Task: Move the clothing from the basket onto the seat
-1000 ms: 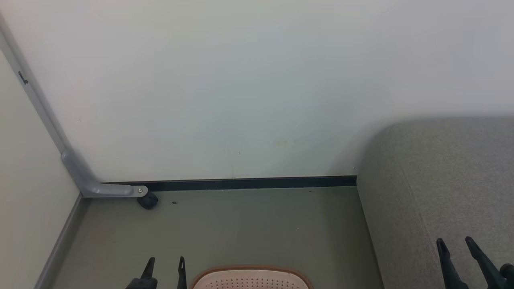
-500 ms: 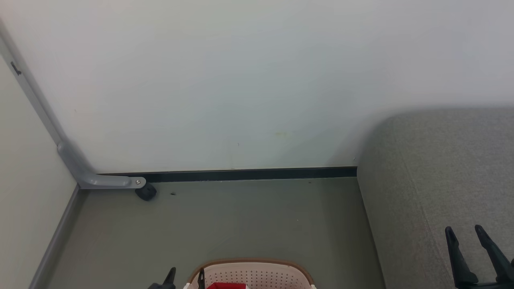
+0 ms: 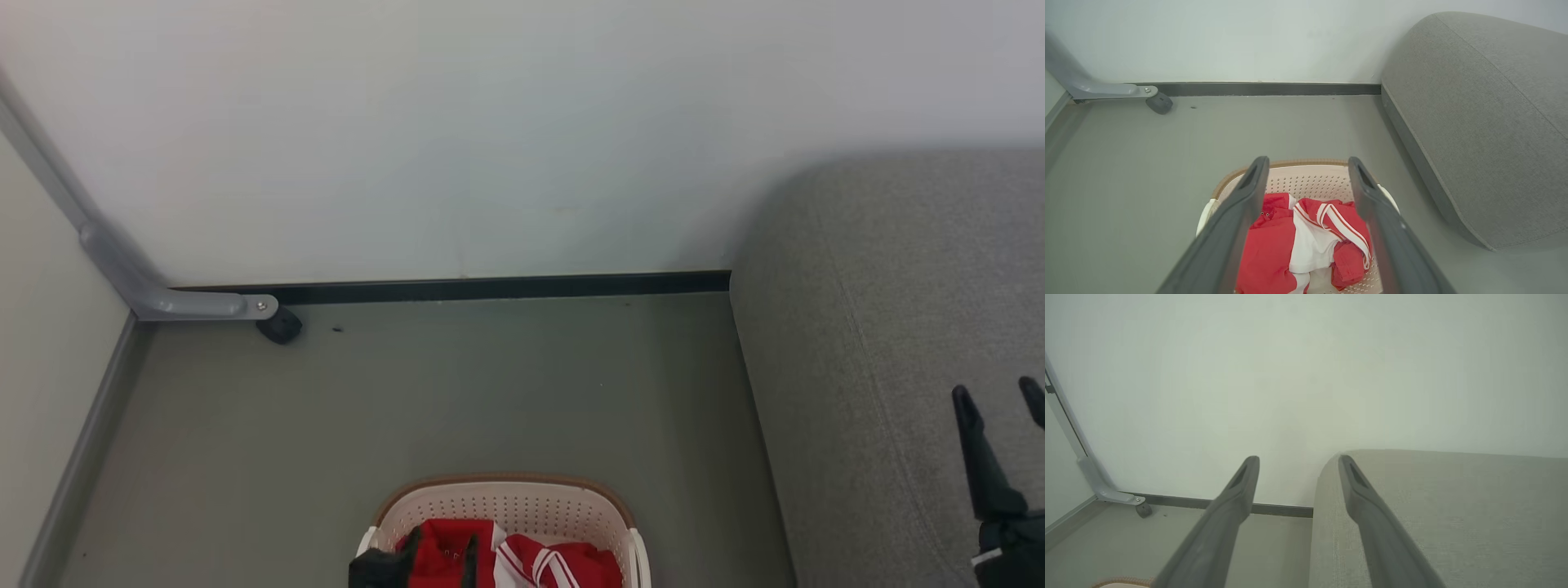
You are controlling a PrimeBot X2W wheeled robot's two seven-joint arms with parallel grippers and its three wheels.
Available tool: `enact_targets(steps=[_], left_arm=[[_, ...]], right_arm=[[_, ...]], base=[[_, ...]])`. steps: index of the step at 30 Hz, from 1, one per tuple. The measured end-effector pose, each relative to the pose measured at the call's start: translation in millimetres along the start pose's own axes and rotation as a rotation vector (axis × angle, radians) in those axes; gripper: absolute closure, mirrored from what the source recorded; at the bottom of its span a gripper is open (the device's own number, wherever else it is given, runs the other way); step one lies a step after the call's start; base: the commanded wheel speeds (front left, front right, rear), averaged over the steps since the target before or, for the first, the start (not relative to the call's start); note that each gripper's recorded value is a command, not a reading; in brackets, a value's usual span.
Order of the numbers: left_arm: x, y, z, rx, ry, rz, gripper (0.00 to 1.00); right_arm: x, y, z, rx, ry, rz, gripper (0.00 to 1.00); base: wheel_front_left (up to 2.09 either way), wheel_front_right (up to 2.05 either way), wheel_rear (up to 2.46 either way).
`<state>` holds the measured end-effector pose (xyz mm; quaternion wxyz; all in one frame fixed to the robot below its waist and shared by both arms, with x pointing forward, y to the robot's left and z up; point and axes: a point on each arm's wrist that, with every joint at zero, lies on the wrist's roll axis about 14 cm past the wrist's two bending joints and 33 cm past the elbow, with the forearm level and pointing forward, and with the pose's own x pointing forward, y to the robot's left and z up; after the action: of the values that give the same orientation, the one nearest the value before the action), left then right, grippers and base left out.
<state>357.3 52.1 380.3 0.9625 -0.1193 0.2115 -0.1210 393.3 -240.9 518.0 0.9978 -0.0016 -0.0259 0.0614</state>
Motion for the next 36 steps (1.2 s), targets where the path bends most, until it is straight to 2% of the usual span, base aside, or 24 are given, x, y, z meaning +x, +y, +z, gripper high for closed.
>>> enact_targets(steps=[8, 17, 30, 36], left_arm=[[27, -19, -11, 0.021, 0.082, -0.083, 0.0], [62, -41, -39, 0.057, 0.238, -0.192, 0.0], [96, -26, -111, 0.097, 0.554, -0.198, 0.0], [106, -26, -145, 0.06, 0.688, -0.203, 0.0]], right_arm=[[26, -13, 18, -0.014, -0.057, 0.007, 0.0], [51, -34, 13, -0.02, -0.045, 0.007, 0.0], [83, -36, 11, 0.007, -0.057, 0.07, 0.0], [90, -47, 5, 0.01, -0.04, 0.063, 0.0]], base=[[0.0, 0.0, 0.0], [0.0, 0.0, 0.0], [0.0, 0.0, 0.0], [0.0, 0.0, 0.0]])
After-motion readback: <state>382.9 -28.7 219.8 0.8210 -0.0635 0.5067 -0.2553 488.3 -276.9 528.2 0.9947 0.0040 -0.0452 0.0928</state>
